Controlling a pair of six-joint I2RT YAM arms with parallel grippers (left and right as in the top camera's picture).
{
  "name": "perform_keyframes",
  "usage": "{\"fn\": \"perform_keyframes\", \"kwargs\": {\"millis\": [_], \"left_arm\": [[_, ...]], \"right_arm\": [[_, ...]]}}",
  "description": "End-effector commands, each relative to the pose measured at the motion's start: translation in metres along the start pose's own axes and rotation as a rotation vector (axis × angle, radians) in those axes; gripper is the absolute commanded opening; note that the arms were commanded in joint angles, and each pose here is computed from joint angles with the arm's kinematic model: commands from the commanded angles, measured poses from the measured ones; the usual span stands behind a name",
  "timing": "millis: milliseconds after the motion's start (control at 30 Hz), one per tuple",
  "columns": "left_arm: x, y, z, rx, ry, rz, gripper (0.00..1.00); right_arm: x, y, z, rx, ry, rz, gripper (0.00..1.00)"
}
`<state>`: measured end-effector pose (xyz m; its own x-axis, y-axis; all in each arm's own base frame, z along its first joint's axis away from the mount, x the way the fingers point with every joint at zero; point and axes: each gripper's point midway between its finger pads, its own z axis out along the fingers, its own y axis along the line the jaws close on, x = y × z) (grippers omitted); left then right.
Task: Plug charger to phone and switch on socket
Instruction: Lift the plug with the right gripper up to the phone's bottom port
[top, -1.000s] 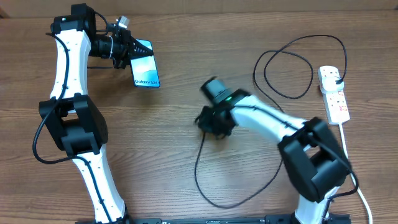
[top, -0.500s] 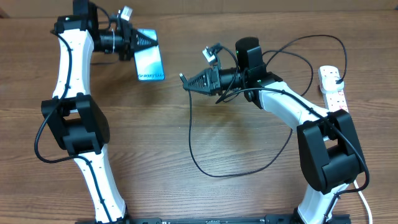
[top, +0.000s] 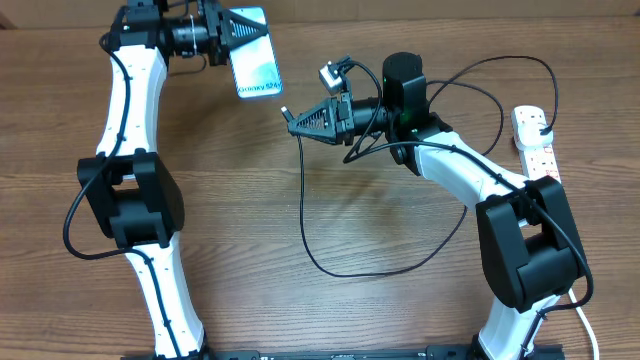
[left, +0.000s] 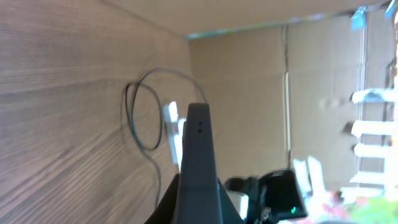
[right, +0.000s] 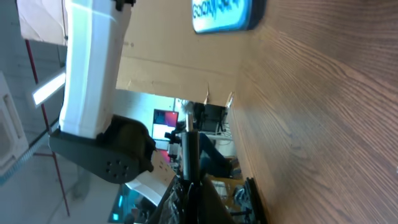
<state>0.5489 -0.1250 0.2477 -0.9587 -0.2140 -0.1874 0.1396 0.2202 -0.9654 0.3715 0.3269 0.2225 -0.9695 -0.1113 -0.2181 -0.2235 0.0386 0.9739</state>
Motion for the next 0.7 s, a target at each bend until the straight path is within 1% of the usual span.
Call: {"fn": "perform_keyframes", "kwargs": {"millis": [0, 133, 267, 500, 667], "left_arm": [[-0.01, -0.022, -0.003, 0.04, -0.01, -0.125, 0.04], [-0.027, -0.033, -0.004, 0.053, -0.059, -0.133, 0.04], [-0.036, -0.047, -0.005, 0.083, -0.079, -0.119, 0.04], [-0.04, -0.063, 0.003, 0.114, -0.083, -0.106, 0.04], [-0.033, -0.08, 0.019, 0.149, -0.042, -0.113, 0.04]], "right_arm": [[-0.011, 0.004, 0.001, 0.008, -0.053, 0.062, 0.04], [-0.027, 0.011, 0.0, -0.001, -0.134, 0.105, 0.04], [-0.042, 0.031, -0.003, -0.057, -0.203, 0.108, 0.04], [-0.052, 0.058, -0.008, -0.144, -0.254, 0.107, 0.04], [-0.053, 0.059, -0.008, -0.145, -0.258, 0.105, 0.04]]}}
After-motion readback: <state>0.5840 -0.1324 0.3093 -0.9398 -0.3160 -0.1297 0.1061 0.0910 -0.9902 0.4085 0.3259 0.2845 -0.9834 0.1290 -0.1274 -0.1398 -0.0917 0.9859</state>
